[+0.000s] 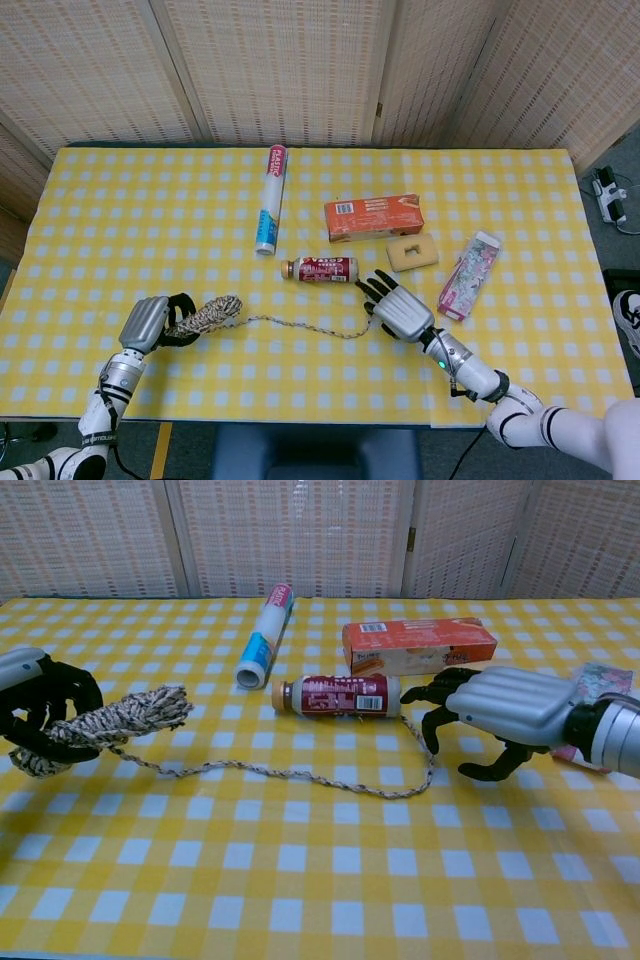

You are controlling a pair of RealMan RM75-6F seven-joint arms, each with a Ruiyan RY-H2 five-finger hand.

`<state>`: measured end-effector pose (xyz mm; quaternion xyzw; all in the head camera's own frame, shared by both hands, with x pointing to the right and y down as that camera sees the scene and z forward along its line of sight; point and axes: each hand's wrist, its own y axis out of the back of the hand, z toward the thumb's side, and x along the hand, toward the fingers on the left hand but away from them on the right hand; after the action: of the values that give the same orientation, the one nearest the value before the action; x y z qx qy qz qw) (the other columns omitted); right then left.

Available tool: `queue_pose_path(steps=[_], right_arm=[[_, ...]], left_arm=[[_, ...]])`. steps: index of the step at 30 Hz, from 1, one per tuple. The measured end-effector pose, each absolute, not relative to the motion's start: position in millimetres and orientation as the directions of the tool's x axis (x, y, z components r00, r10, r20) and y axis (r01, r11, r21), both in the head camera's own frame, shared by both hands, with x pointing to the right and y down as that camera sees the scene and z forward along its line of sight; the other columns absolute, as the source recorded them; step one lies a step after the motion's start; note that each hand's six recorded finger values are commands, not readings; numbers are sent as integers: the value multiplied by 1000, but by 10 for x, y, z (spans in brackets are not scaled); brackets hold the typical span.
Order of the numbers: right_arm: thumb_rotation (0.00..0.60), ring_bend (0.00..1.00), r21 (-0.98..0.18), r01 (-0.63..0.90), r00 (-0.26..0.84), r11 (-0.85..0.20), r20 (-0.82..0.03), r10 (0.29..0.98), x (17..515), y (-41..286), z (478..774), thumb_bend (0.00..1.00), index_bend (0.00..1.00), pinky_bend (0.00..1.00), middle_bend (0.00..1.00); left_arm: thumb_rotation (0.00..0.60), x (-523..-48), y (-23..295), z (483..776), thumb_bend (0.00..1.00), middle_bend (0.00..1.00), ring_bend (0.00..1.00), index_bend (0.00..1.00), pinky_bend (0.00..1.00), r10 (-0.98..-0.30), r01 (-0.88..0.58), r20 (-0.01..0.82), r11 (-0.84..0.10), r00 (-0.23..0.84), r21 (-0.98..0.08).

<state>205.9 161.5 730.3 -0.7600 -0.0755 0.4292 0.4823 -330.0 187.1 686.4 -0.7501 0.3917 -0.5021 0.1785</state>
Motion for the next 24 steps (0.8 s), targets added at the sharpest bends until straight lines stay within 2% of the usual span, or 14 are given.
queue_pose_path(steps=[9, 24], right_arm=[[600, 101, -806, -288, 637, -517, -564, 526, 1938, 1646, 7400, 417, 468, 52, 111], [600, 99, -792, -308, 627, -527, -586, 514, 1890, 1663, 7533, 416, 515, 52, 129]], left_arm=[[600, -3308, 1859, 6888, 463, 711, 704, 751, 784, -763, -413, 620, -633, 185, -655], [600, -3369, 1851, 6907, 463, 711, 703, 751, 784, -759, -421, 627, -633, 174, -650]])
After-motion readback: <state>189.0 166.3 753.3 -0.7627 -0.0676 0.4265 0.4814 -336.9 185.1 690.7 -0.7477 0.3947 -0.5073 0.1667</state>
